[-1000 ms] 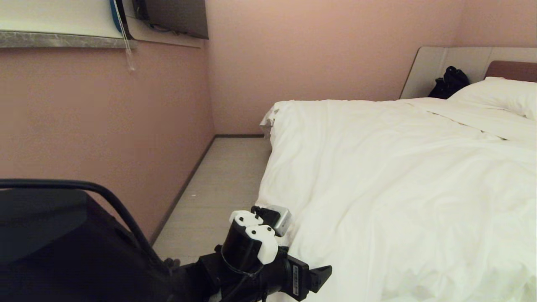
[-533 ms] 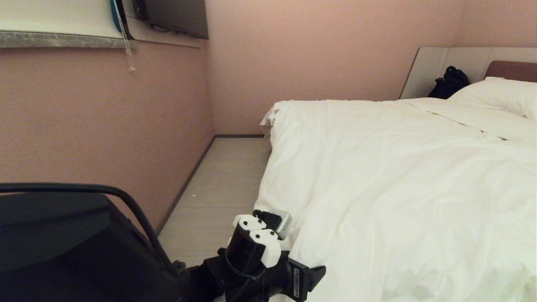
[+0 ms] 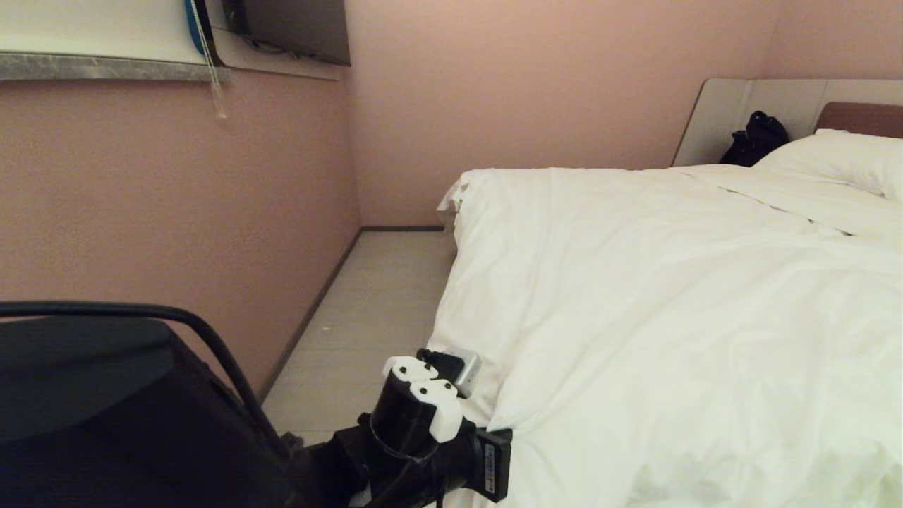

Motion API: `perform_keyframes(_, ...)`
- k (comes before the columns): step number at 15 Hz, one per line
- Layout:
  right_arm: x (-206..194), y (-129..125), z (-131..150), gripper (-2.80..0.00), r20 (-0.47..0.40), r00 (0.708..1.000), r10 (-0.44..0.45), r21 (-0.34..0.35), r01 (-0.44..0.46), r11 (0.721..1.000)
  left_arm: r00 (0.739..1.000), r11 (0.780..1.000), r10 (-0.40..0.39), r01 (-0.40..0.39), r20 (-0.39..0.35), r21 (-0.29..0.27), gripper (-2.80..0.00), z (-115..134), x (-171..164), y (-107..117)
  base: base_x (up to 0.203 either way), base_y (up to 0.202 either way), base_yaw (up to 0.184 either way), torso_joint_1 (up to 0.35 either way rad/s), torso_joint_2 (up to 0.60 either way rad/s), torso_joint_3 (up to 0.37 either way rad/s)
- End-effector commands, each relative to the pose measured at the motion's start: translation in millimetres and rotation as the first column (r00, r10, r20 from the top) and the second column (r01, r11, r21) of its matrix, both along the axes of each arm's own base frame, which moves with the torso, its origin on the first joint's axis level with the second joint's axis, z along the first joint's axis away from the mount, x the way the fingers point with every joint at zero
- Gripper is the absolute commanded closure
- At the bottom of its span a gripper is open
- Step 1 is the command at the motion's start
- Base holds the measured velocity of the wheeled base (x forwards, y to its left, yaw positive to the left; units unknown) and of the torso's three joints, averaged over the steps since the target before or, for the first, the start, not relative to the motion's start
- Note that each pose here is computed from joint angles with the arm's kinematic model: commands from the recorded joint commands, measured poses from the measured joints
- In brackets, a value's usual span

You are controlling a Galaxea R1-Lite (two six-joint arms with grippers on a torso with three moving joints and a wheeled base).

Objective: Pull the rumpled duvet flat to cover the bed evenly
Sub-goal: Flatten the corners of the folded blanket

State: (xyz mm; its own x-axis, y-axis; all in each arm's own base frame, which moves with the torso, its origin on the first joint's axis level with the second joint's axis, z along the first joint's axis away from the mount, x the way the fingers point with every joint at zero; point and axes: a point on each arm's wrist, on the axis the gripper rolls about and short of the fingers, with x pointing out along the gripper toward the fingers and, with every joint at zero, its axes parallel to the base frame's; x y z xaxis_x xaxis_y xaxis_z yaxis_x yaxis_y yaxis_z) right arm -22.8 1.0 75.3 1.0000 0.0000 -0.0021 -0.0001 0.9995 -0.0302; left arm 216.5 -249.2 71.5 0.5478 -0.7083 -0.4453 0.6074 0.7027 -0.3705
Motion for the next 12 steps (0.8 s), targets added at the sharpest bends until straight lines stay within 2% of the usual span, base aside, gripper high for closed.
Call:
perform_keyframes(1, 0, 0, 0, 0.0, 0.001, 1.0, 0.001, 0.0, -0.001, 1.0, 0.999, 0.999, 0.032, -0.032, 0.012, -0.015, 0.0, 6, 6, 8, 0.0, 0.0, 0.0, 0.0, 0.0, 0.0)
perform_keyframes(6, 0, 0, 0, 0.0, 0.001, 1.0, 0.002, 0.0, -0.002, 1.0, 0.989, 0.99, 0.142, -0.143, 0.035, 0.02, 0.0, 3, 33, 42, 0.0, 0.0, 0.0, 0.0, 0.0, 0.0)
perform_keyframes(10, 0, 0, 0, 0.0, 0.001, 1.0, 0.001, 0.0, -0.001, 1.0, 0.965, 0.965, 0.259, -0.26, 0.048, 0.021, 0.0, 4, 62, 76, 0.0, 0.0, 0.0, 0.0, 0.0, 0.0)
perform_keyframes(12, 0, 0, 0, 0.0, 0.001, 1.0, 0.001, 0.0, -0.001, 1.0, 0.958, 0.959, 0.28, -0.282, 0.059, 0.029, 0.0, 3, 71, 83, 0.0, 0.0, 0.0, 0.0, 0.0, 0.0)
